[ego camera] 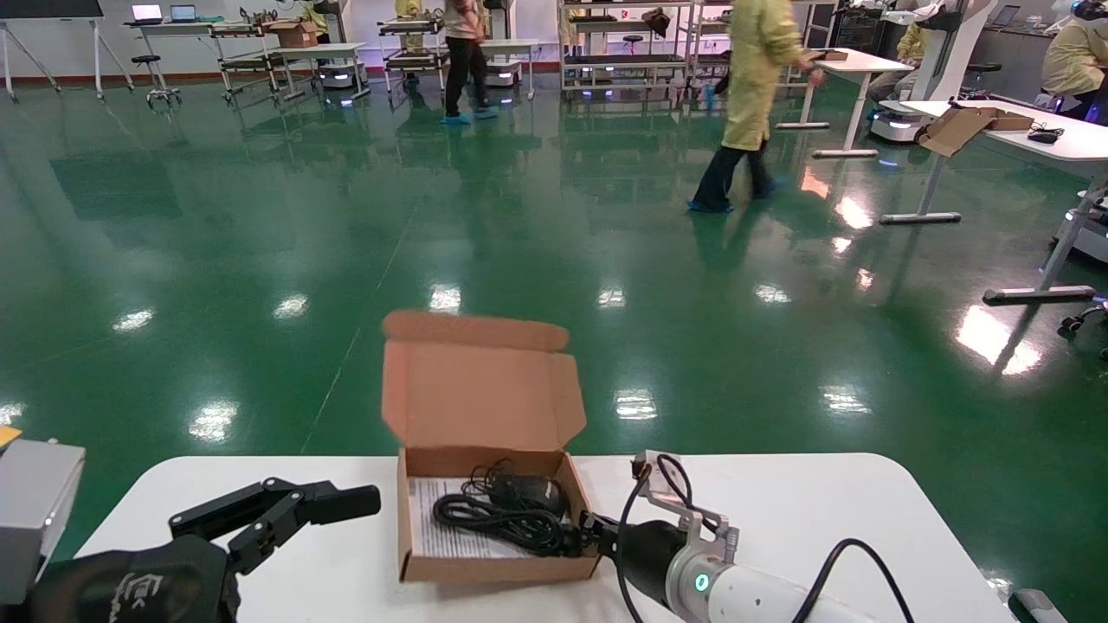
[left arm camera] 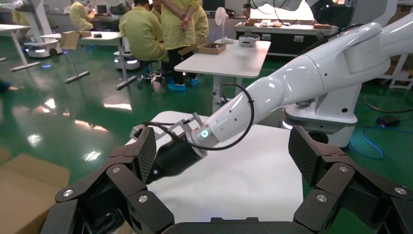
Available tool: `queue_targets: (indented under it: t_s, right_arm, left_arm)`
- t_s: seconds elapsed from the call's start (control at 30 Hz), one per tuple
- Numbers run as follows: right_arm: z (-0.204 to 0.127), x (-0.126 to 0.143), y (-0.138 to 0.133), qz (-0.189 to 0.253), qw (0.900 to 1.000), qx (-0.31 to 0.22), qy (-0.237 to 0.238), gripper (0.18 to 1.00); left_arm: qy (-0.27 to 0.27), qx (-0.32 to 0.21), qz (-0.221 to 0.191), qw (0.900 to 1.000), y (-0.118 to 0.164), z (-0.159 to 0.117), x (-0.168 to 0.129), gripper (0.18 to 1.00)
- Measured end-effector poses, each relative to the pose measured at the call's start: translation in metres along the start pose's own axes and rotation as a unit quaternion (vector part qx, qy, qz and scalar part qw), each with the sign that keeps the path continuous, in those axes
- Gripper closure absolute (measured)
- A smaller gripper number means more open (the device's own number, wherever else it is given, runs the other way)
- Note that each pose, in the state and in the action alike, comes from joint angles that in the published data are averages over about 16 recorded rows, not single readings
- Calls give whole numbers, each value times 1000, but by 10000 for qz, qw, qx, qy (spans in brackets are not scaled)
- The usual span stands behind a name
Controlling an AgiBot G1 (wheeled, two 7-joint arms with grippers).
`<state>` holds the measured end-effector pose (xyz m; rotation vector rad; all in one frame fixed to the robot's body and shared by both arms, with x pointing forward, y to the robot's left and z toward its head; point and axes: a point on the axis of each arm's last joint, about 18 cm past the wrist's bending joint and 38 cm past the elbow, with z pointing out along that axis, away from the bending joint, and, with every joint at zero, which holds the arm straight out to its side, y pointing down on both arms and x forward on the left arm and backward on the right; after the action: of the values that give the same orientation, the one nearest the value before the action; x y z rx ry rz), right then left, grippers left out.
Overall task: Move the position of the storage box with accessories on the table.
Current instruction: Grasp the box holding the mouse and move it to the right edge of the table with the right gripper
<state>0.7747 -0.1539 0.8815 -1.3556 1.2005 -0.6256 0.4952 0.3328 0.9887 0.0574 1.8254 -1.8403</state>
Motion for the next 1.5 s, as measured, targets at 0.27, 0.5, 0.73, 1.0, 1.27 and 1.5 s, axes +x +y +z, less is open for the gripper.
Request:
queue_targets:
  t_s: [0.27,0.5,0.73,1.0,1.27,1.5]
  right_arm:
    - [-16,19,-25,-211,9997,62,73,978]
    - [-46,44,-60,-541,9983,184,138,978]
    - [-96,75,-104,-971,9941,383,280,979]
    - [-168,121,-145,-1345,9867,629,655,979]
    - [-234,171,-154,-1448,9792,769,1195,979]
    - [-269,212,-134,-1406,9735,747,1642,979]
  left_arm:
    - [0,0,0,10000,0,0,0,184]
    - [0,0,0,10000,0,0,0,184]
    - [0,0,0,10000,0,0,0,184]
    - [0,0,0,10000,0,0,0,184]
    - [0,0,0,10000,0,0,0,184]
    - [0,0,0,10000,0,0,0,184]
